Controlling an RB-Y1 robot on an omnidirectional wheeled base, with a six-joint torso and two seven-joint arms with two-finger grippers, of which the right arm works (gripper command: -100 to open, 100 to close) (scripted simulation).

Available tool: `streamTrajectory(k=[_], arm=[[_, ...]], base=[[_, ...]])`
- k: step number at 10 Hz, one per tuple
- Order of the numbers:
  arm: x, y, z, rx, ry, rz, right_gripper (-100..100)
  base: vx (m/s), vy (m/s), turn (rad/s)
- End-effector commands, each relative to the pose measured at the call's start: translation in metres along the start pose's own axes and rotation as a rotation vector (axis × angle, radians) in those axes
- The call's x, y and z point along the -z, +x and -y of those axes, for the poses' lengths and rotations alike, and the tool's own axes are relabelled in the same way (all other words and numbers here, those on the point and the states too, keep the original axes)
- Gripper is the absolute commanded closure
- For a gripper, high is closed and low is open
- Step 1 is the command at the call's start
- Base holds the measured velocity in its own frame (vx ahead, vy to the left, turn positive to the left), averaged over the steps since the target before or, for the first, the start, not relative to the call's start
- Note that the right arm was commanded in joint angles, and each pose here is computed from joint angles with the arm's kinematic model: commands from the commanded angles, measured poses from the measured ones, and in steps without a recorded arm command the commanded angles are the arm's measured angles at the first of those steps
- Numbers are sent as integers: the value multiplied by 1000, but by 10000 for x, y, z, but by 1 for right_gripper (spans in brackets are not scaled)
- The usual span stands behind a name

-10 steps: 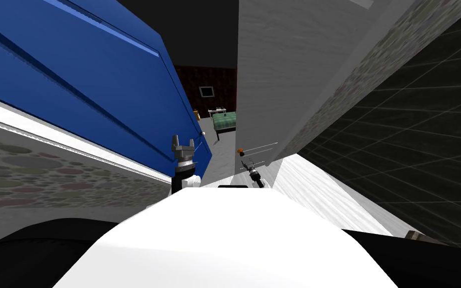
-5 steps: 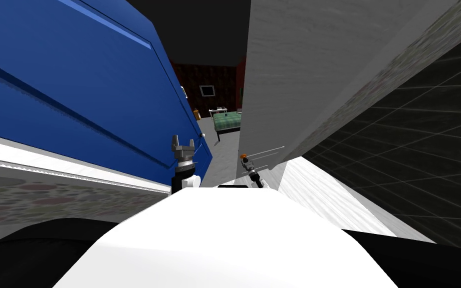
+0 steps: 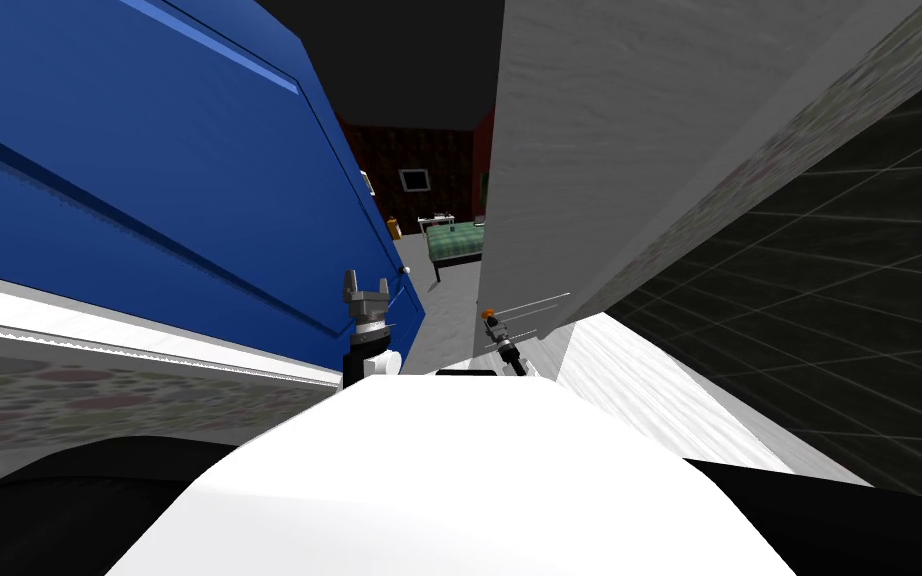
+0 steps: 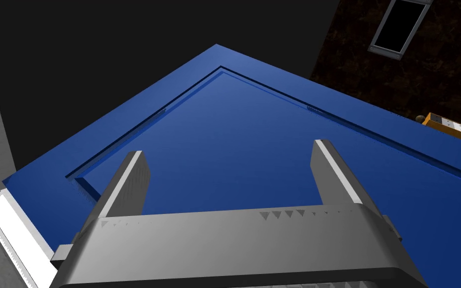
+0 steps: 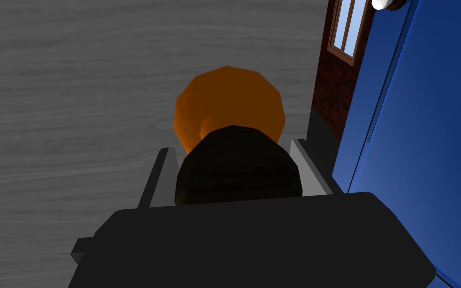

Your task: Push the door open

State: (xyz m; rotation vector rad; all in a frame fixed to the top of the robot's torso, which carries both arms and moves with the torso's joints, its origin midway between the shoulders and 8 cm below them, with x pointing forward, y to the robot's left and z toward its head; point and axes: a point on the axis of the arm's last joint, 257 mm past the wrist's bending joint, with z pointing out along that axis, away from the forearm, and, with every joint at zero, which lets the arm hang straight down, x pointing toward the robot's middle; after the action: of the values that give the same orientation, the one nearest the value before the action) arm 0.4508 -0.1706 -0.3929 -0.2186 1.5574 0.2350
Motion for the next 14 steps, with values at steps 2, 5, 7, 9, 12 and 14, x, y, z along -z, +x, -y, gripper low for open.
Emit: streamTrajectory(k=[2, 5, 7, 9, 12, 14], arm=[[-4, -12, 0, -1, 0, 4, 100], [31, -16, 95, -90, 23, 8, 100], [44, -31, 146, -141, 36, 15, 100], [61, -49, 207, -203, 51, 24, 100], [80, -70, 275, -275, 68, 36, 100], [103, -93, 347, -350, 86, 51, 100]], base=[[-3, -1, -2], [29, 8, 35], [36, 8, 38], [38, 15, 39], [38, 7, 40], [37, 5, 45]])
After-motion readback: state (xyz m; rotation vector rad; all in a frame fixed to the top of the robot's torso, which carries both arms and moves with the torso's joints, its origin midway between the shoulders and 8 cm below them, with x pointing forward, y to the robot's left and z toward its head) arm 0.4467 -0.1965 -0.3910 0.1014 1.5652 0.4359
